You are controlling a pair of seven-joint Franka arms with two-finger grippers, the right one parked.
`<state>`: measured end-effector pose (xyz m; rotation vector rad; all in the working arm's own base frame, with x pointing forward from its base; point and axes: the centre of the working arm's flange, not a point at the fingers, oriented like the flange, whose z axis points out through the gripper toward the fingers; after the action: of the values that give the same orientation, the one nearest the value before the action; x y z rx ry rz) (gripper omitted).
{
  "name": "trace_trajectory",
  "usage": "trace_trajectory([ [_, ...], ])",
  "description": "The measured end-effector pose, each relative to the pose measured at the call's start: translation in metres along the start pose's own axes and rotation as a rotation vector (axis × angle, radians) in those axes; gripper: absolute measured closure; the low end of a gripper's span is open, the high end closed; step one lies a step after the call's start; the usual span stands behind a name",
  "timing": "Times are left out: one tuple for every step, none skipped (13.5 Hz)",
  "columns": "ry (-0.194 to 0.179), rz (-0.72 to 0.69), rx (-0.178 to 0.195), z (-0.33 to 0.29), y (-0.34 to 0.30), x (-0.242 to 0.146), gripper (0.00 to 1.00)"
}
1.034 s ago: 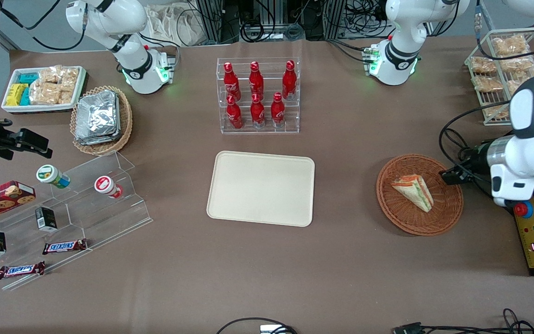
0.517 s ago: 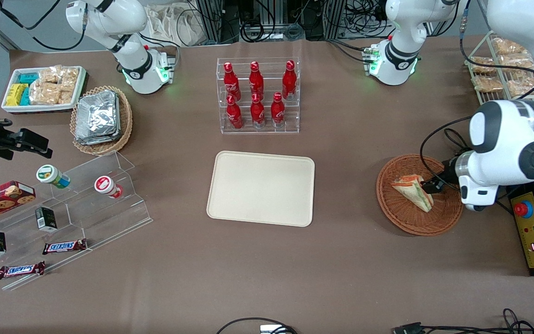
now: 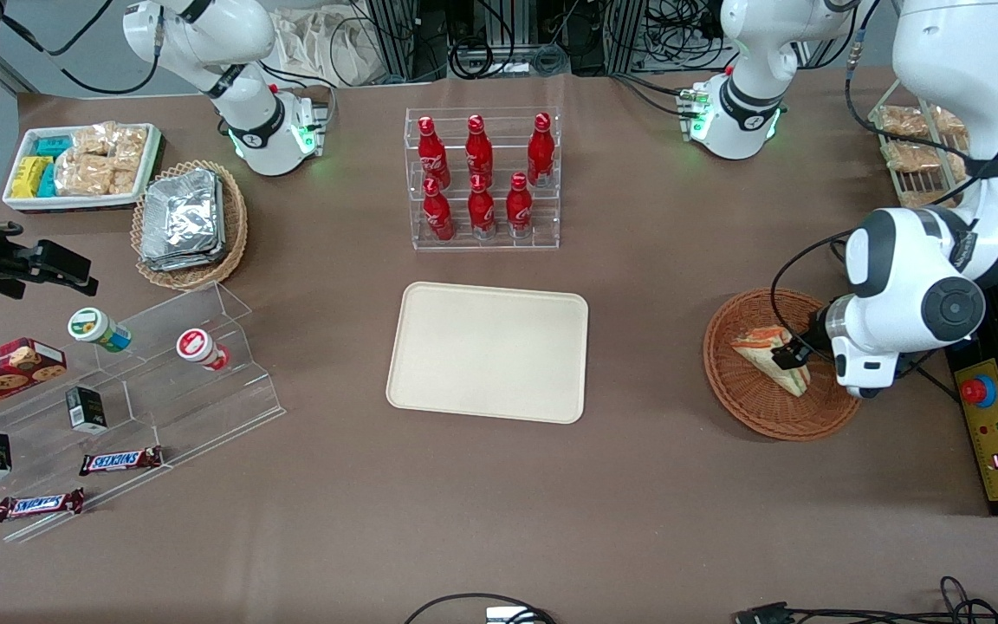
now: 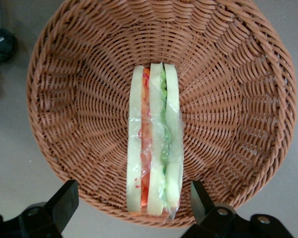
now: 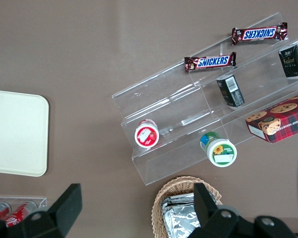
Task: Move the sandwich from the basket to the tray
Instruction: 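Lower the open left gripper around the wrapped sandwich in the basket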
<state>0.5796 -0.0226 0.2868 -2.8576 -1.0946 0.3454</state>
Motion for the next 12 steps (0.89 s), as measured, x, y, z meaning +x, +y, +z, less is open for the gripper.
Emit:
trace_trajectory([
  [0.008,-0.002,-0.008,0.004,0.002,0.002,0.00],
  [0.015,-0.003,-0.016,0.007,0.004,0.004,0.00],
  [0.018,-0.004,-0.020,0.010,0.005,0.006,0.00],
  [0.014,-0.005,-0.017,0.014,0.006,0.006,0.00],
  [0.009,-0.008,-0.013,0.018,0.006,0.007,0.00],
  [0.005,-0.016,-0.009,0.021,0.006,0.007,0.00],
  [0.001,-0.022,-0.006,0.024,0.007,0.007,0.00],
  [-0.003,-0.026,-0.002,0.028,0.007,0.007,0.00],
  [-0.008,-0.026,0.002,0.032,0.008,0.007,0.00],
  [-0.012,-0.026,0.006,0.035,0.009,0.006,0.00],
  [-0.015,-0.026,0.009,0.038,0.010,0.006,0.00],
  [-0.017,-0.026,0.011,0.041,0.011,0.006,0.00],
])
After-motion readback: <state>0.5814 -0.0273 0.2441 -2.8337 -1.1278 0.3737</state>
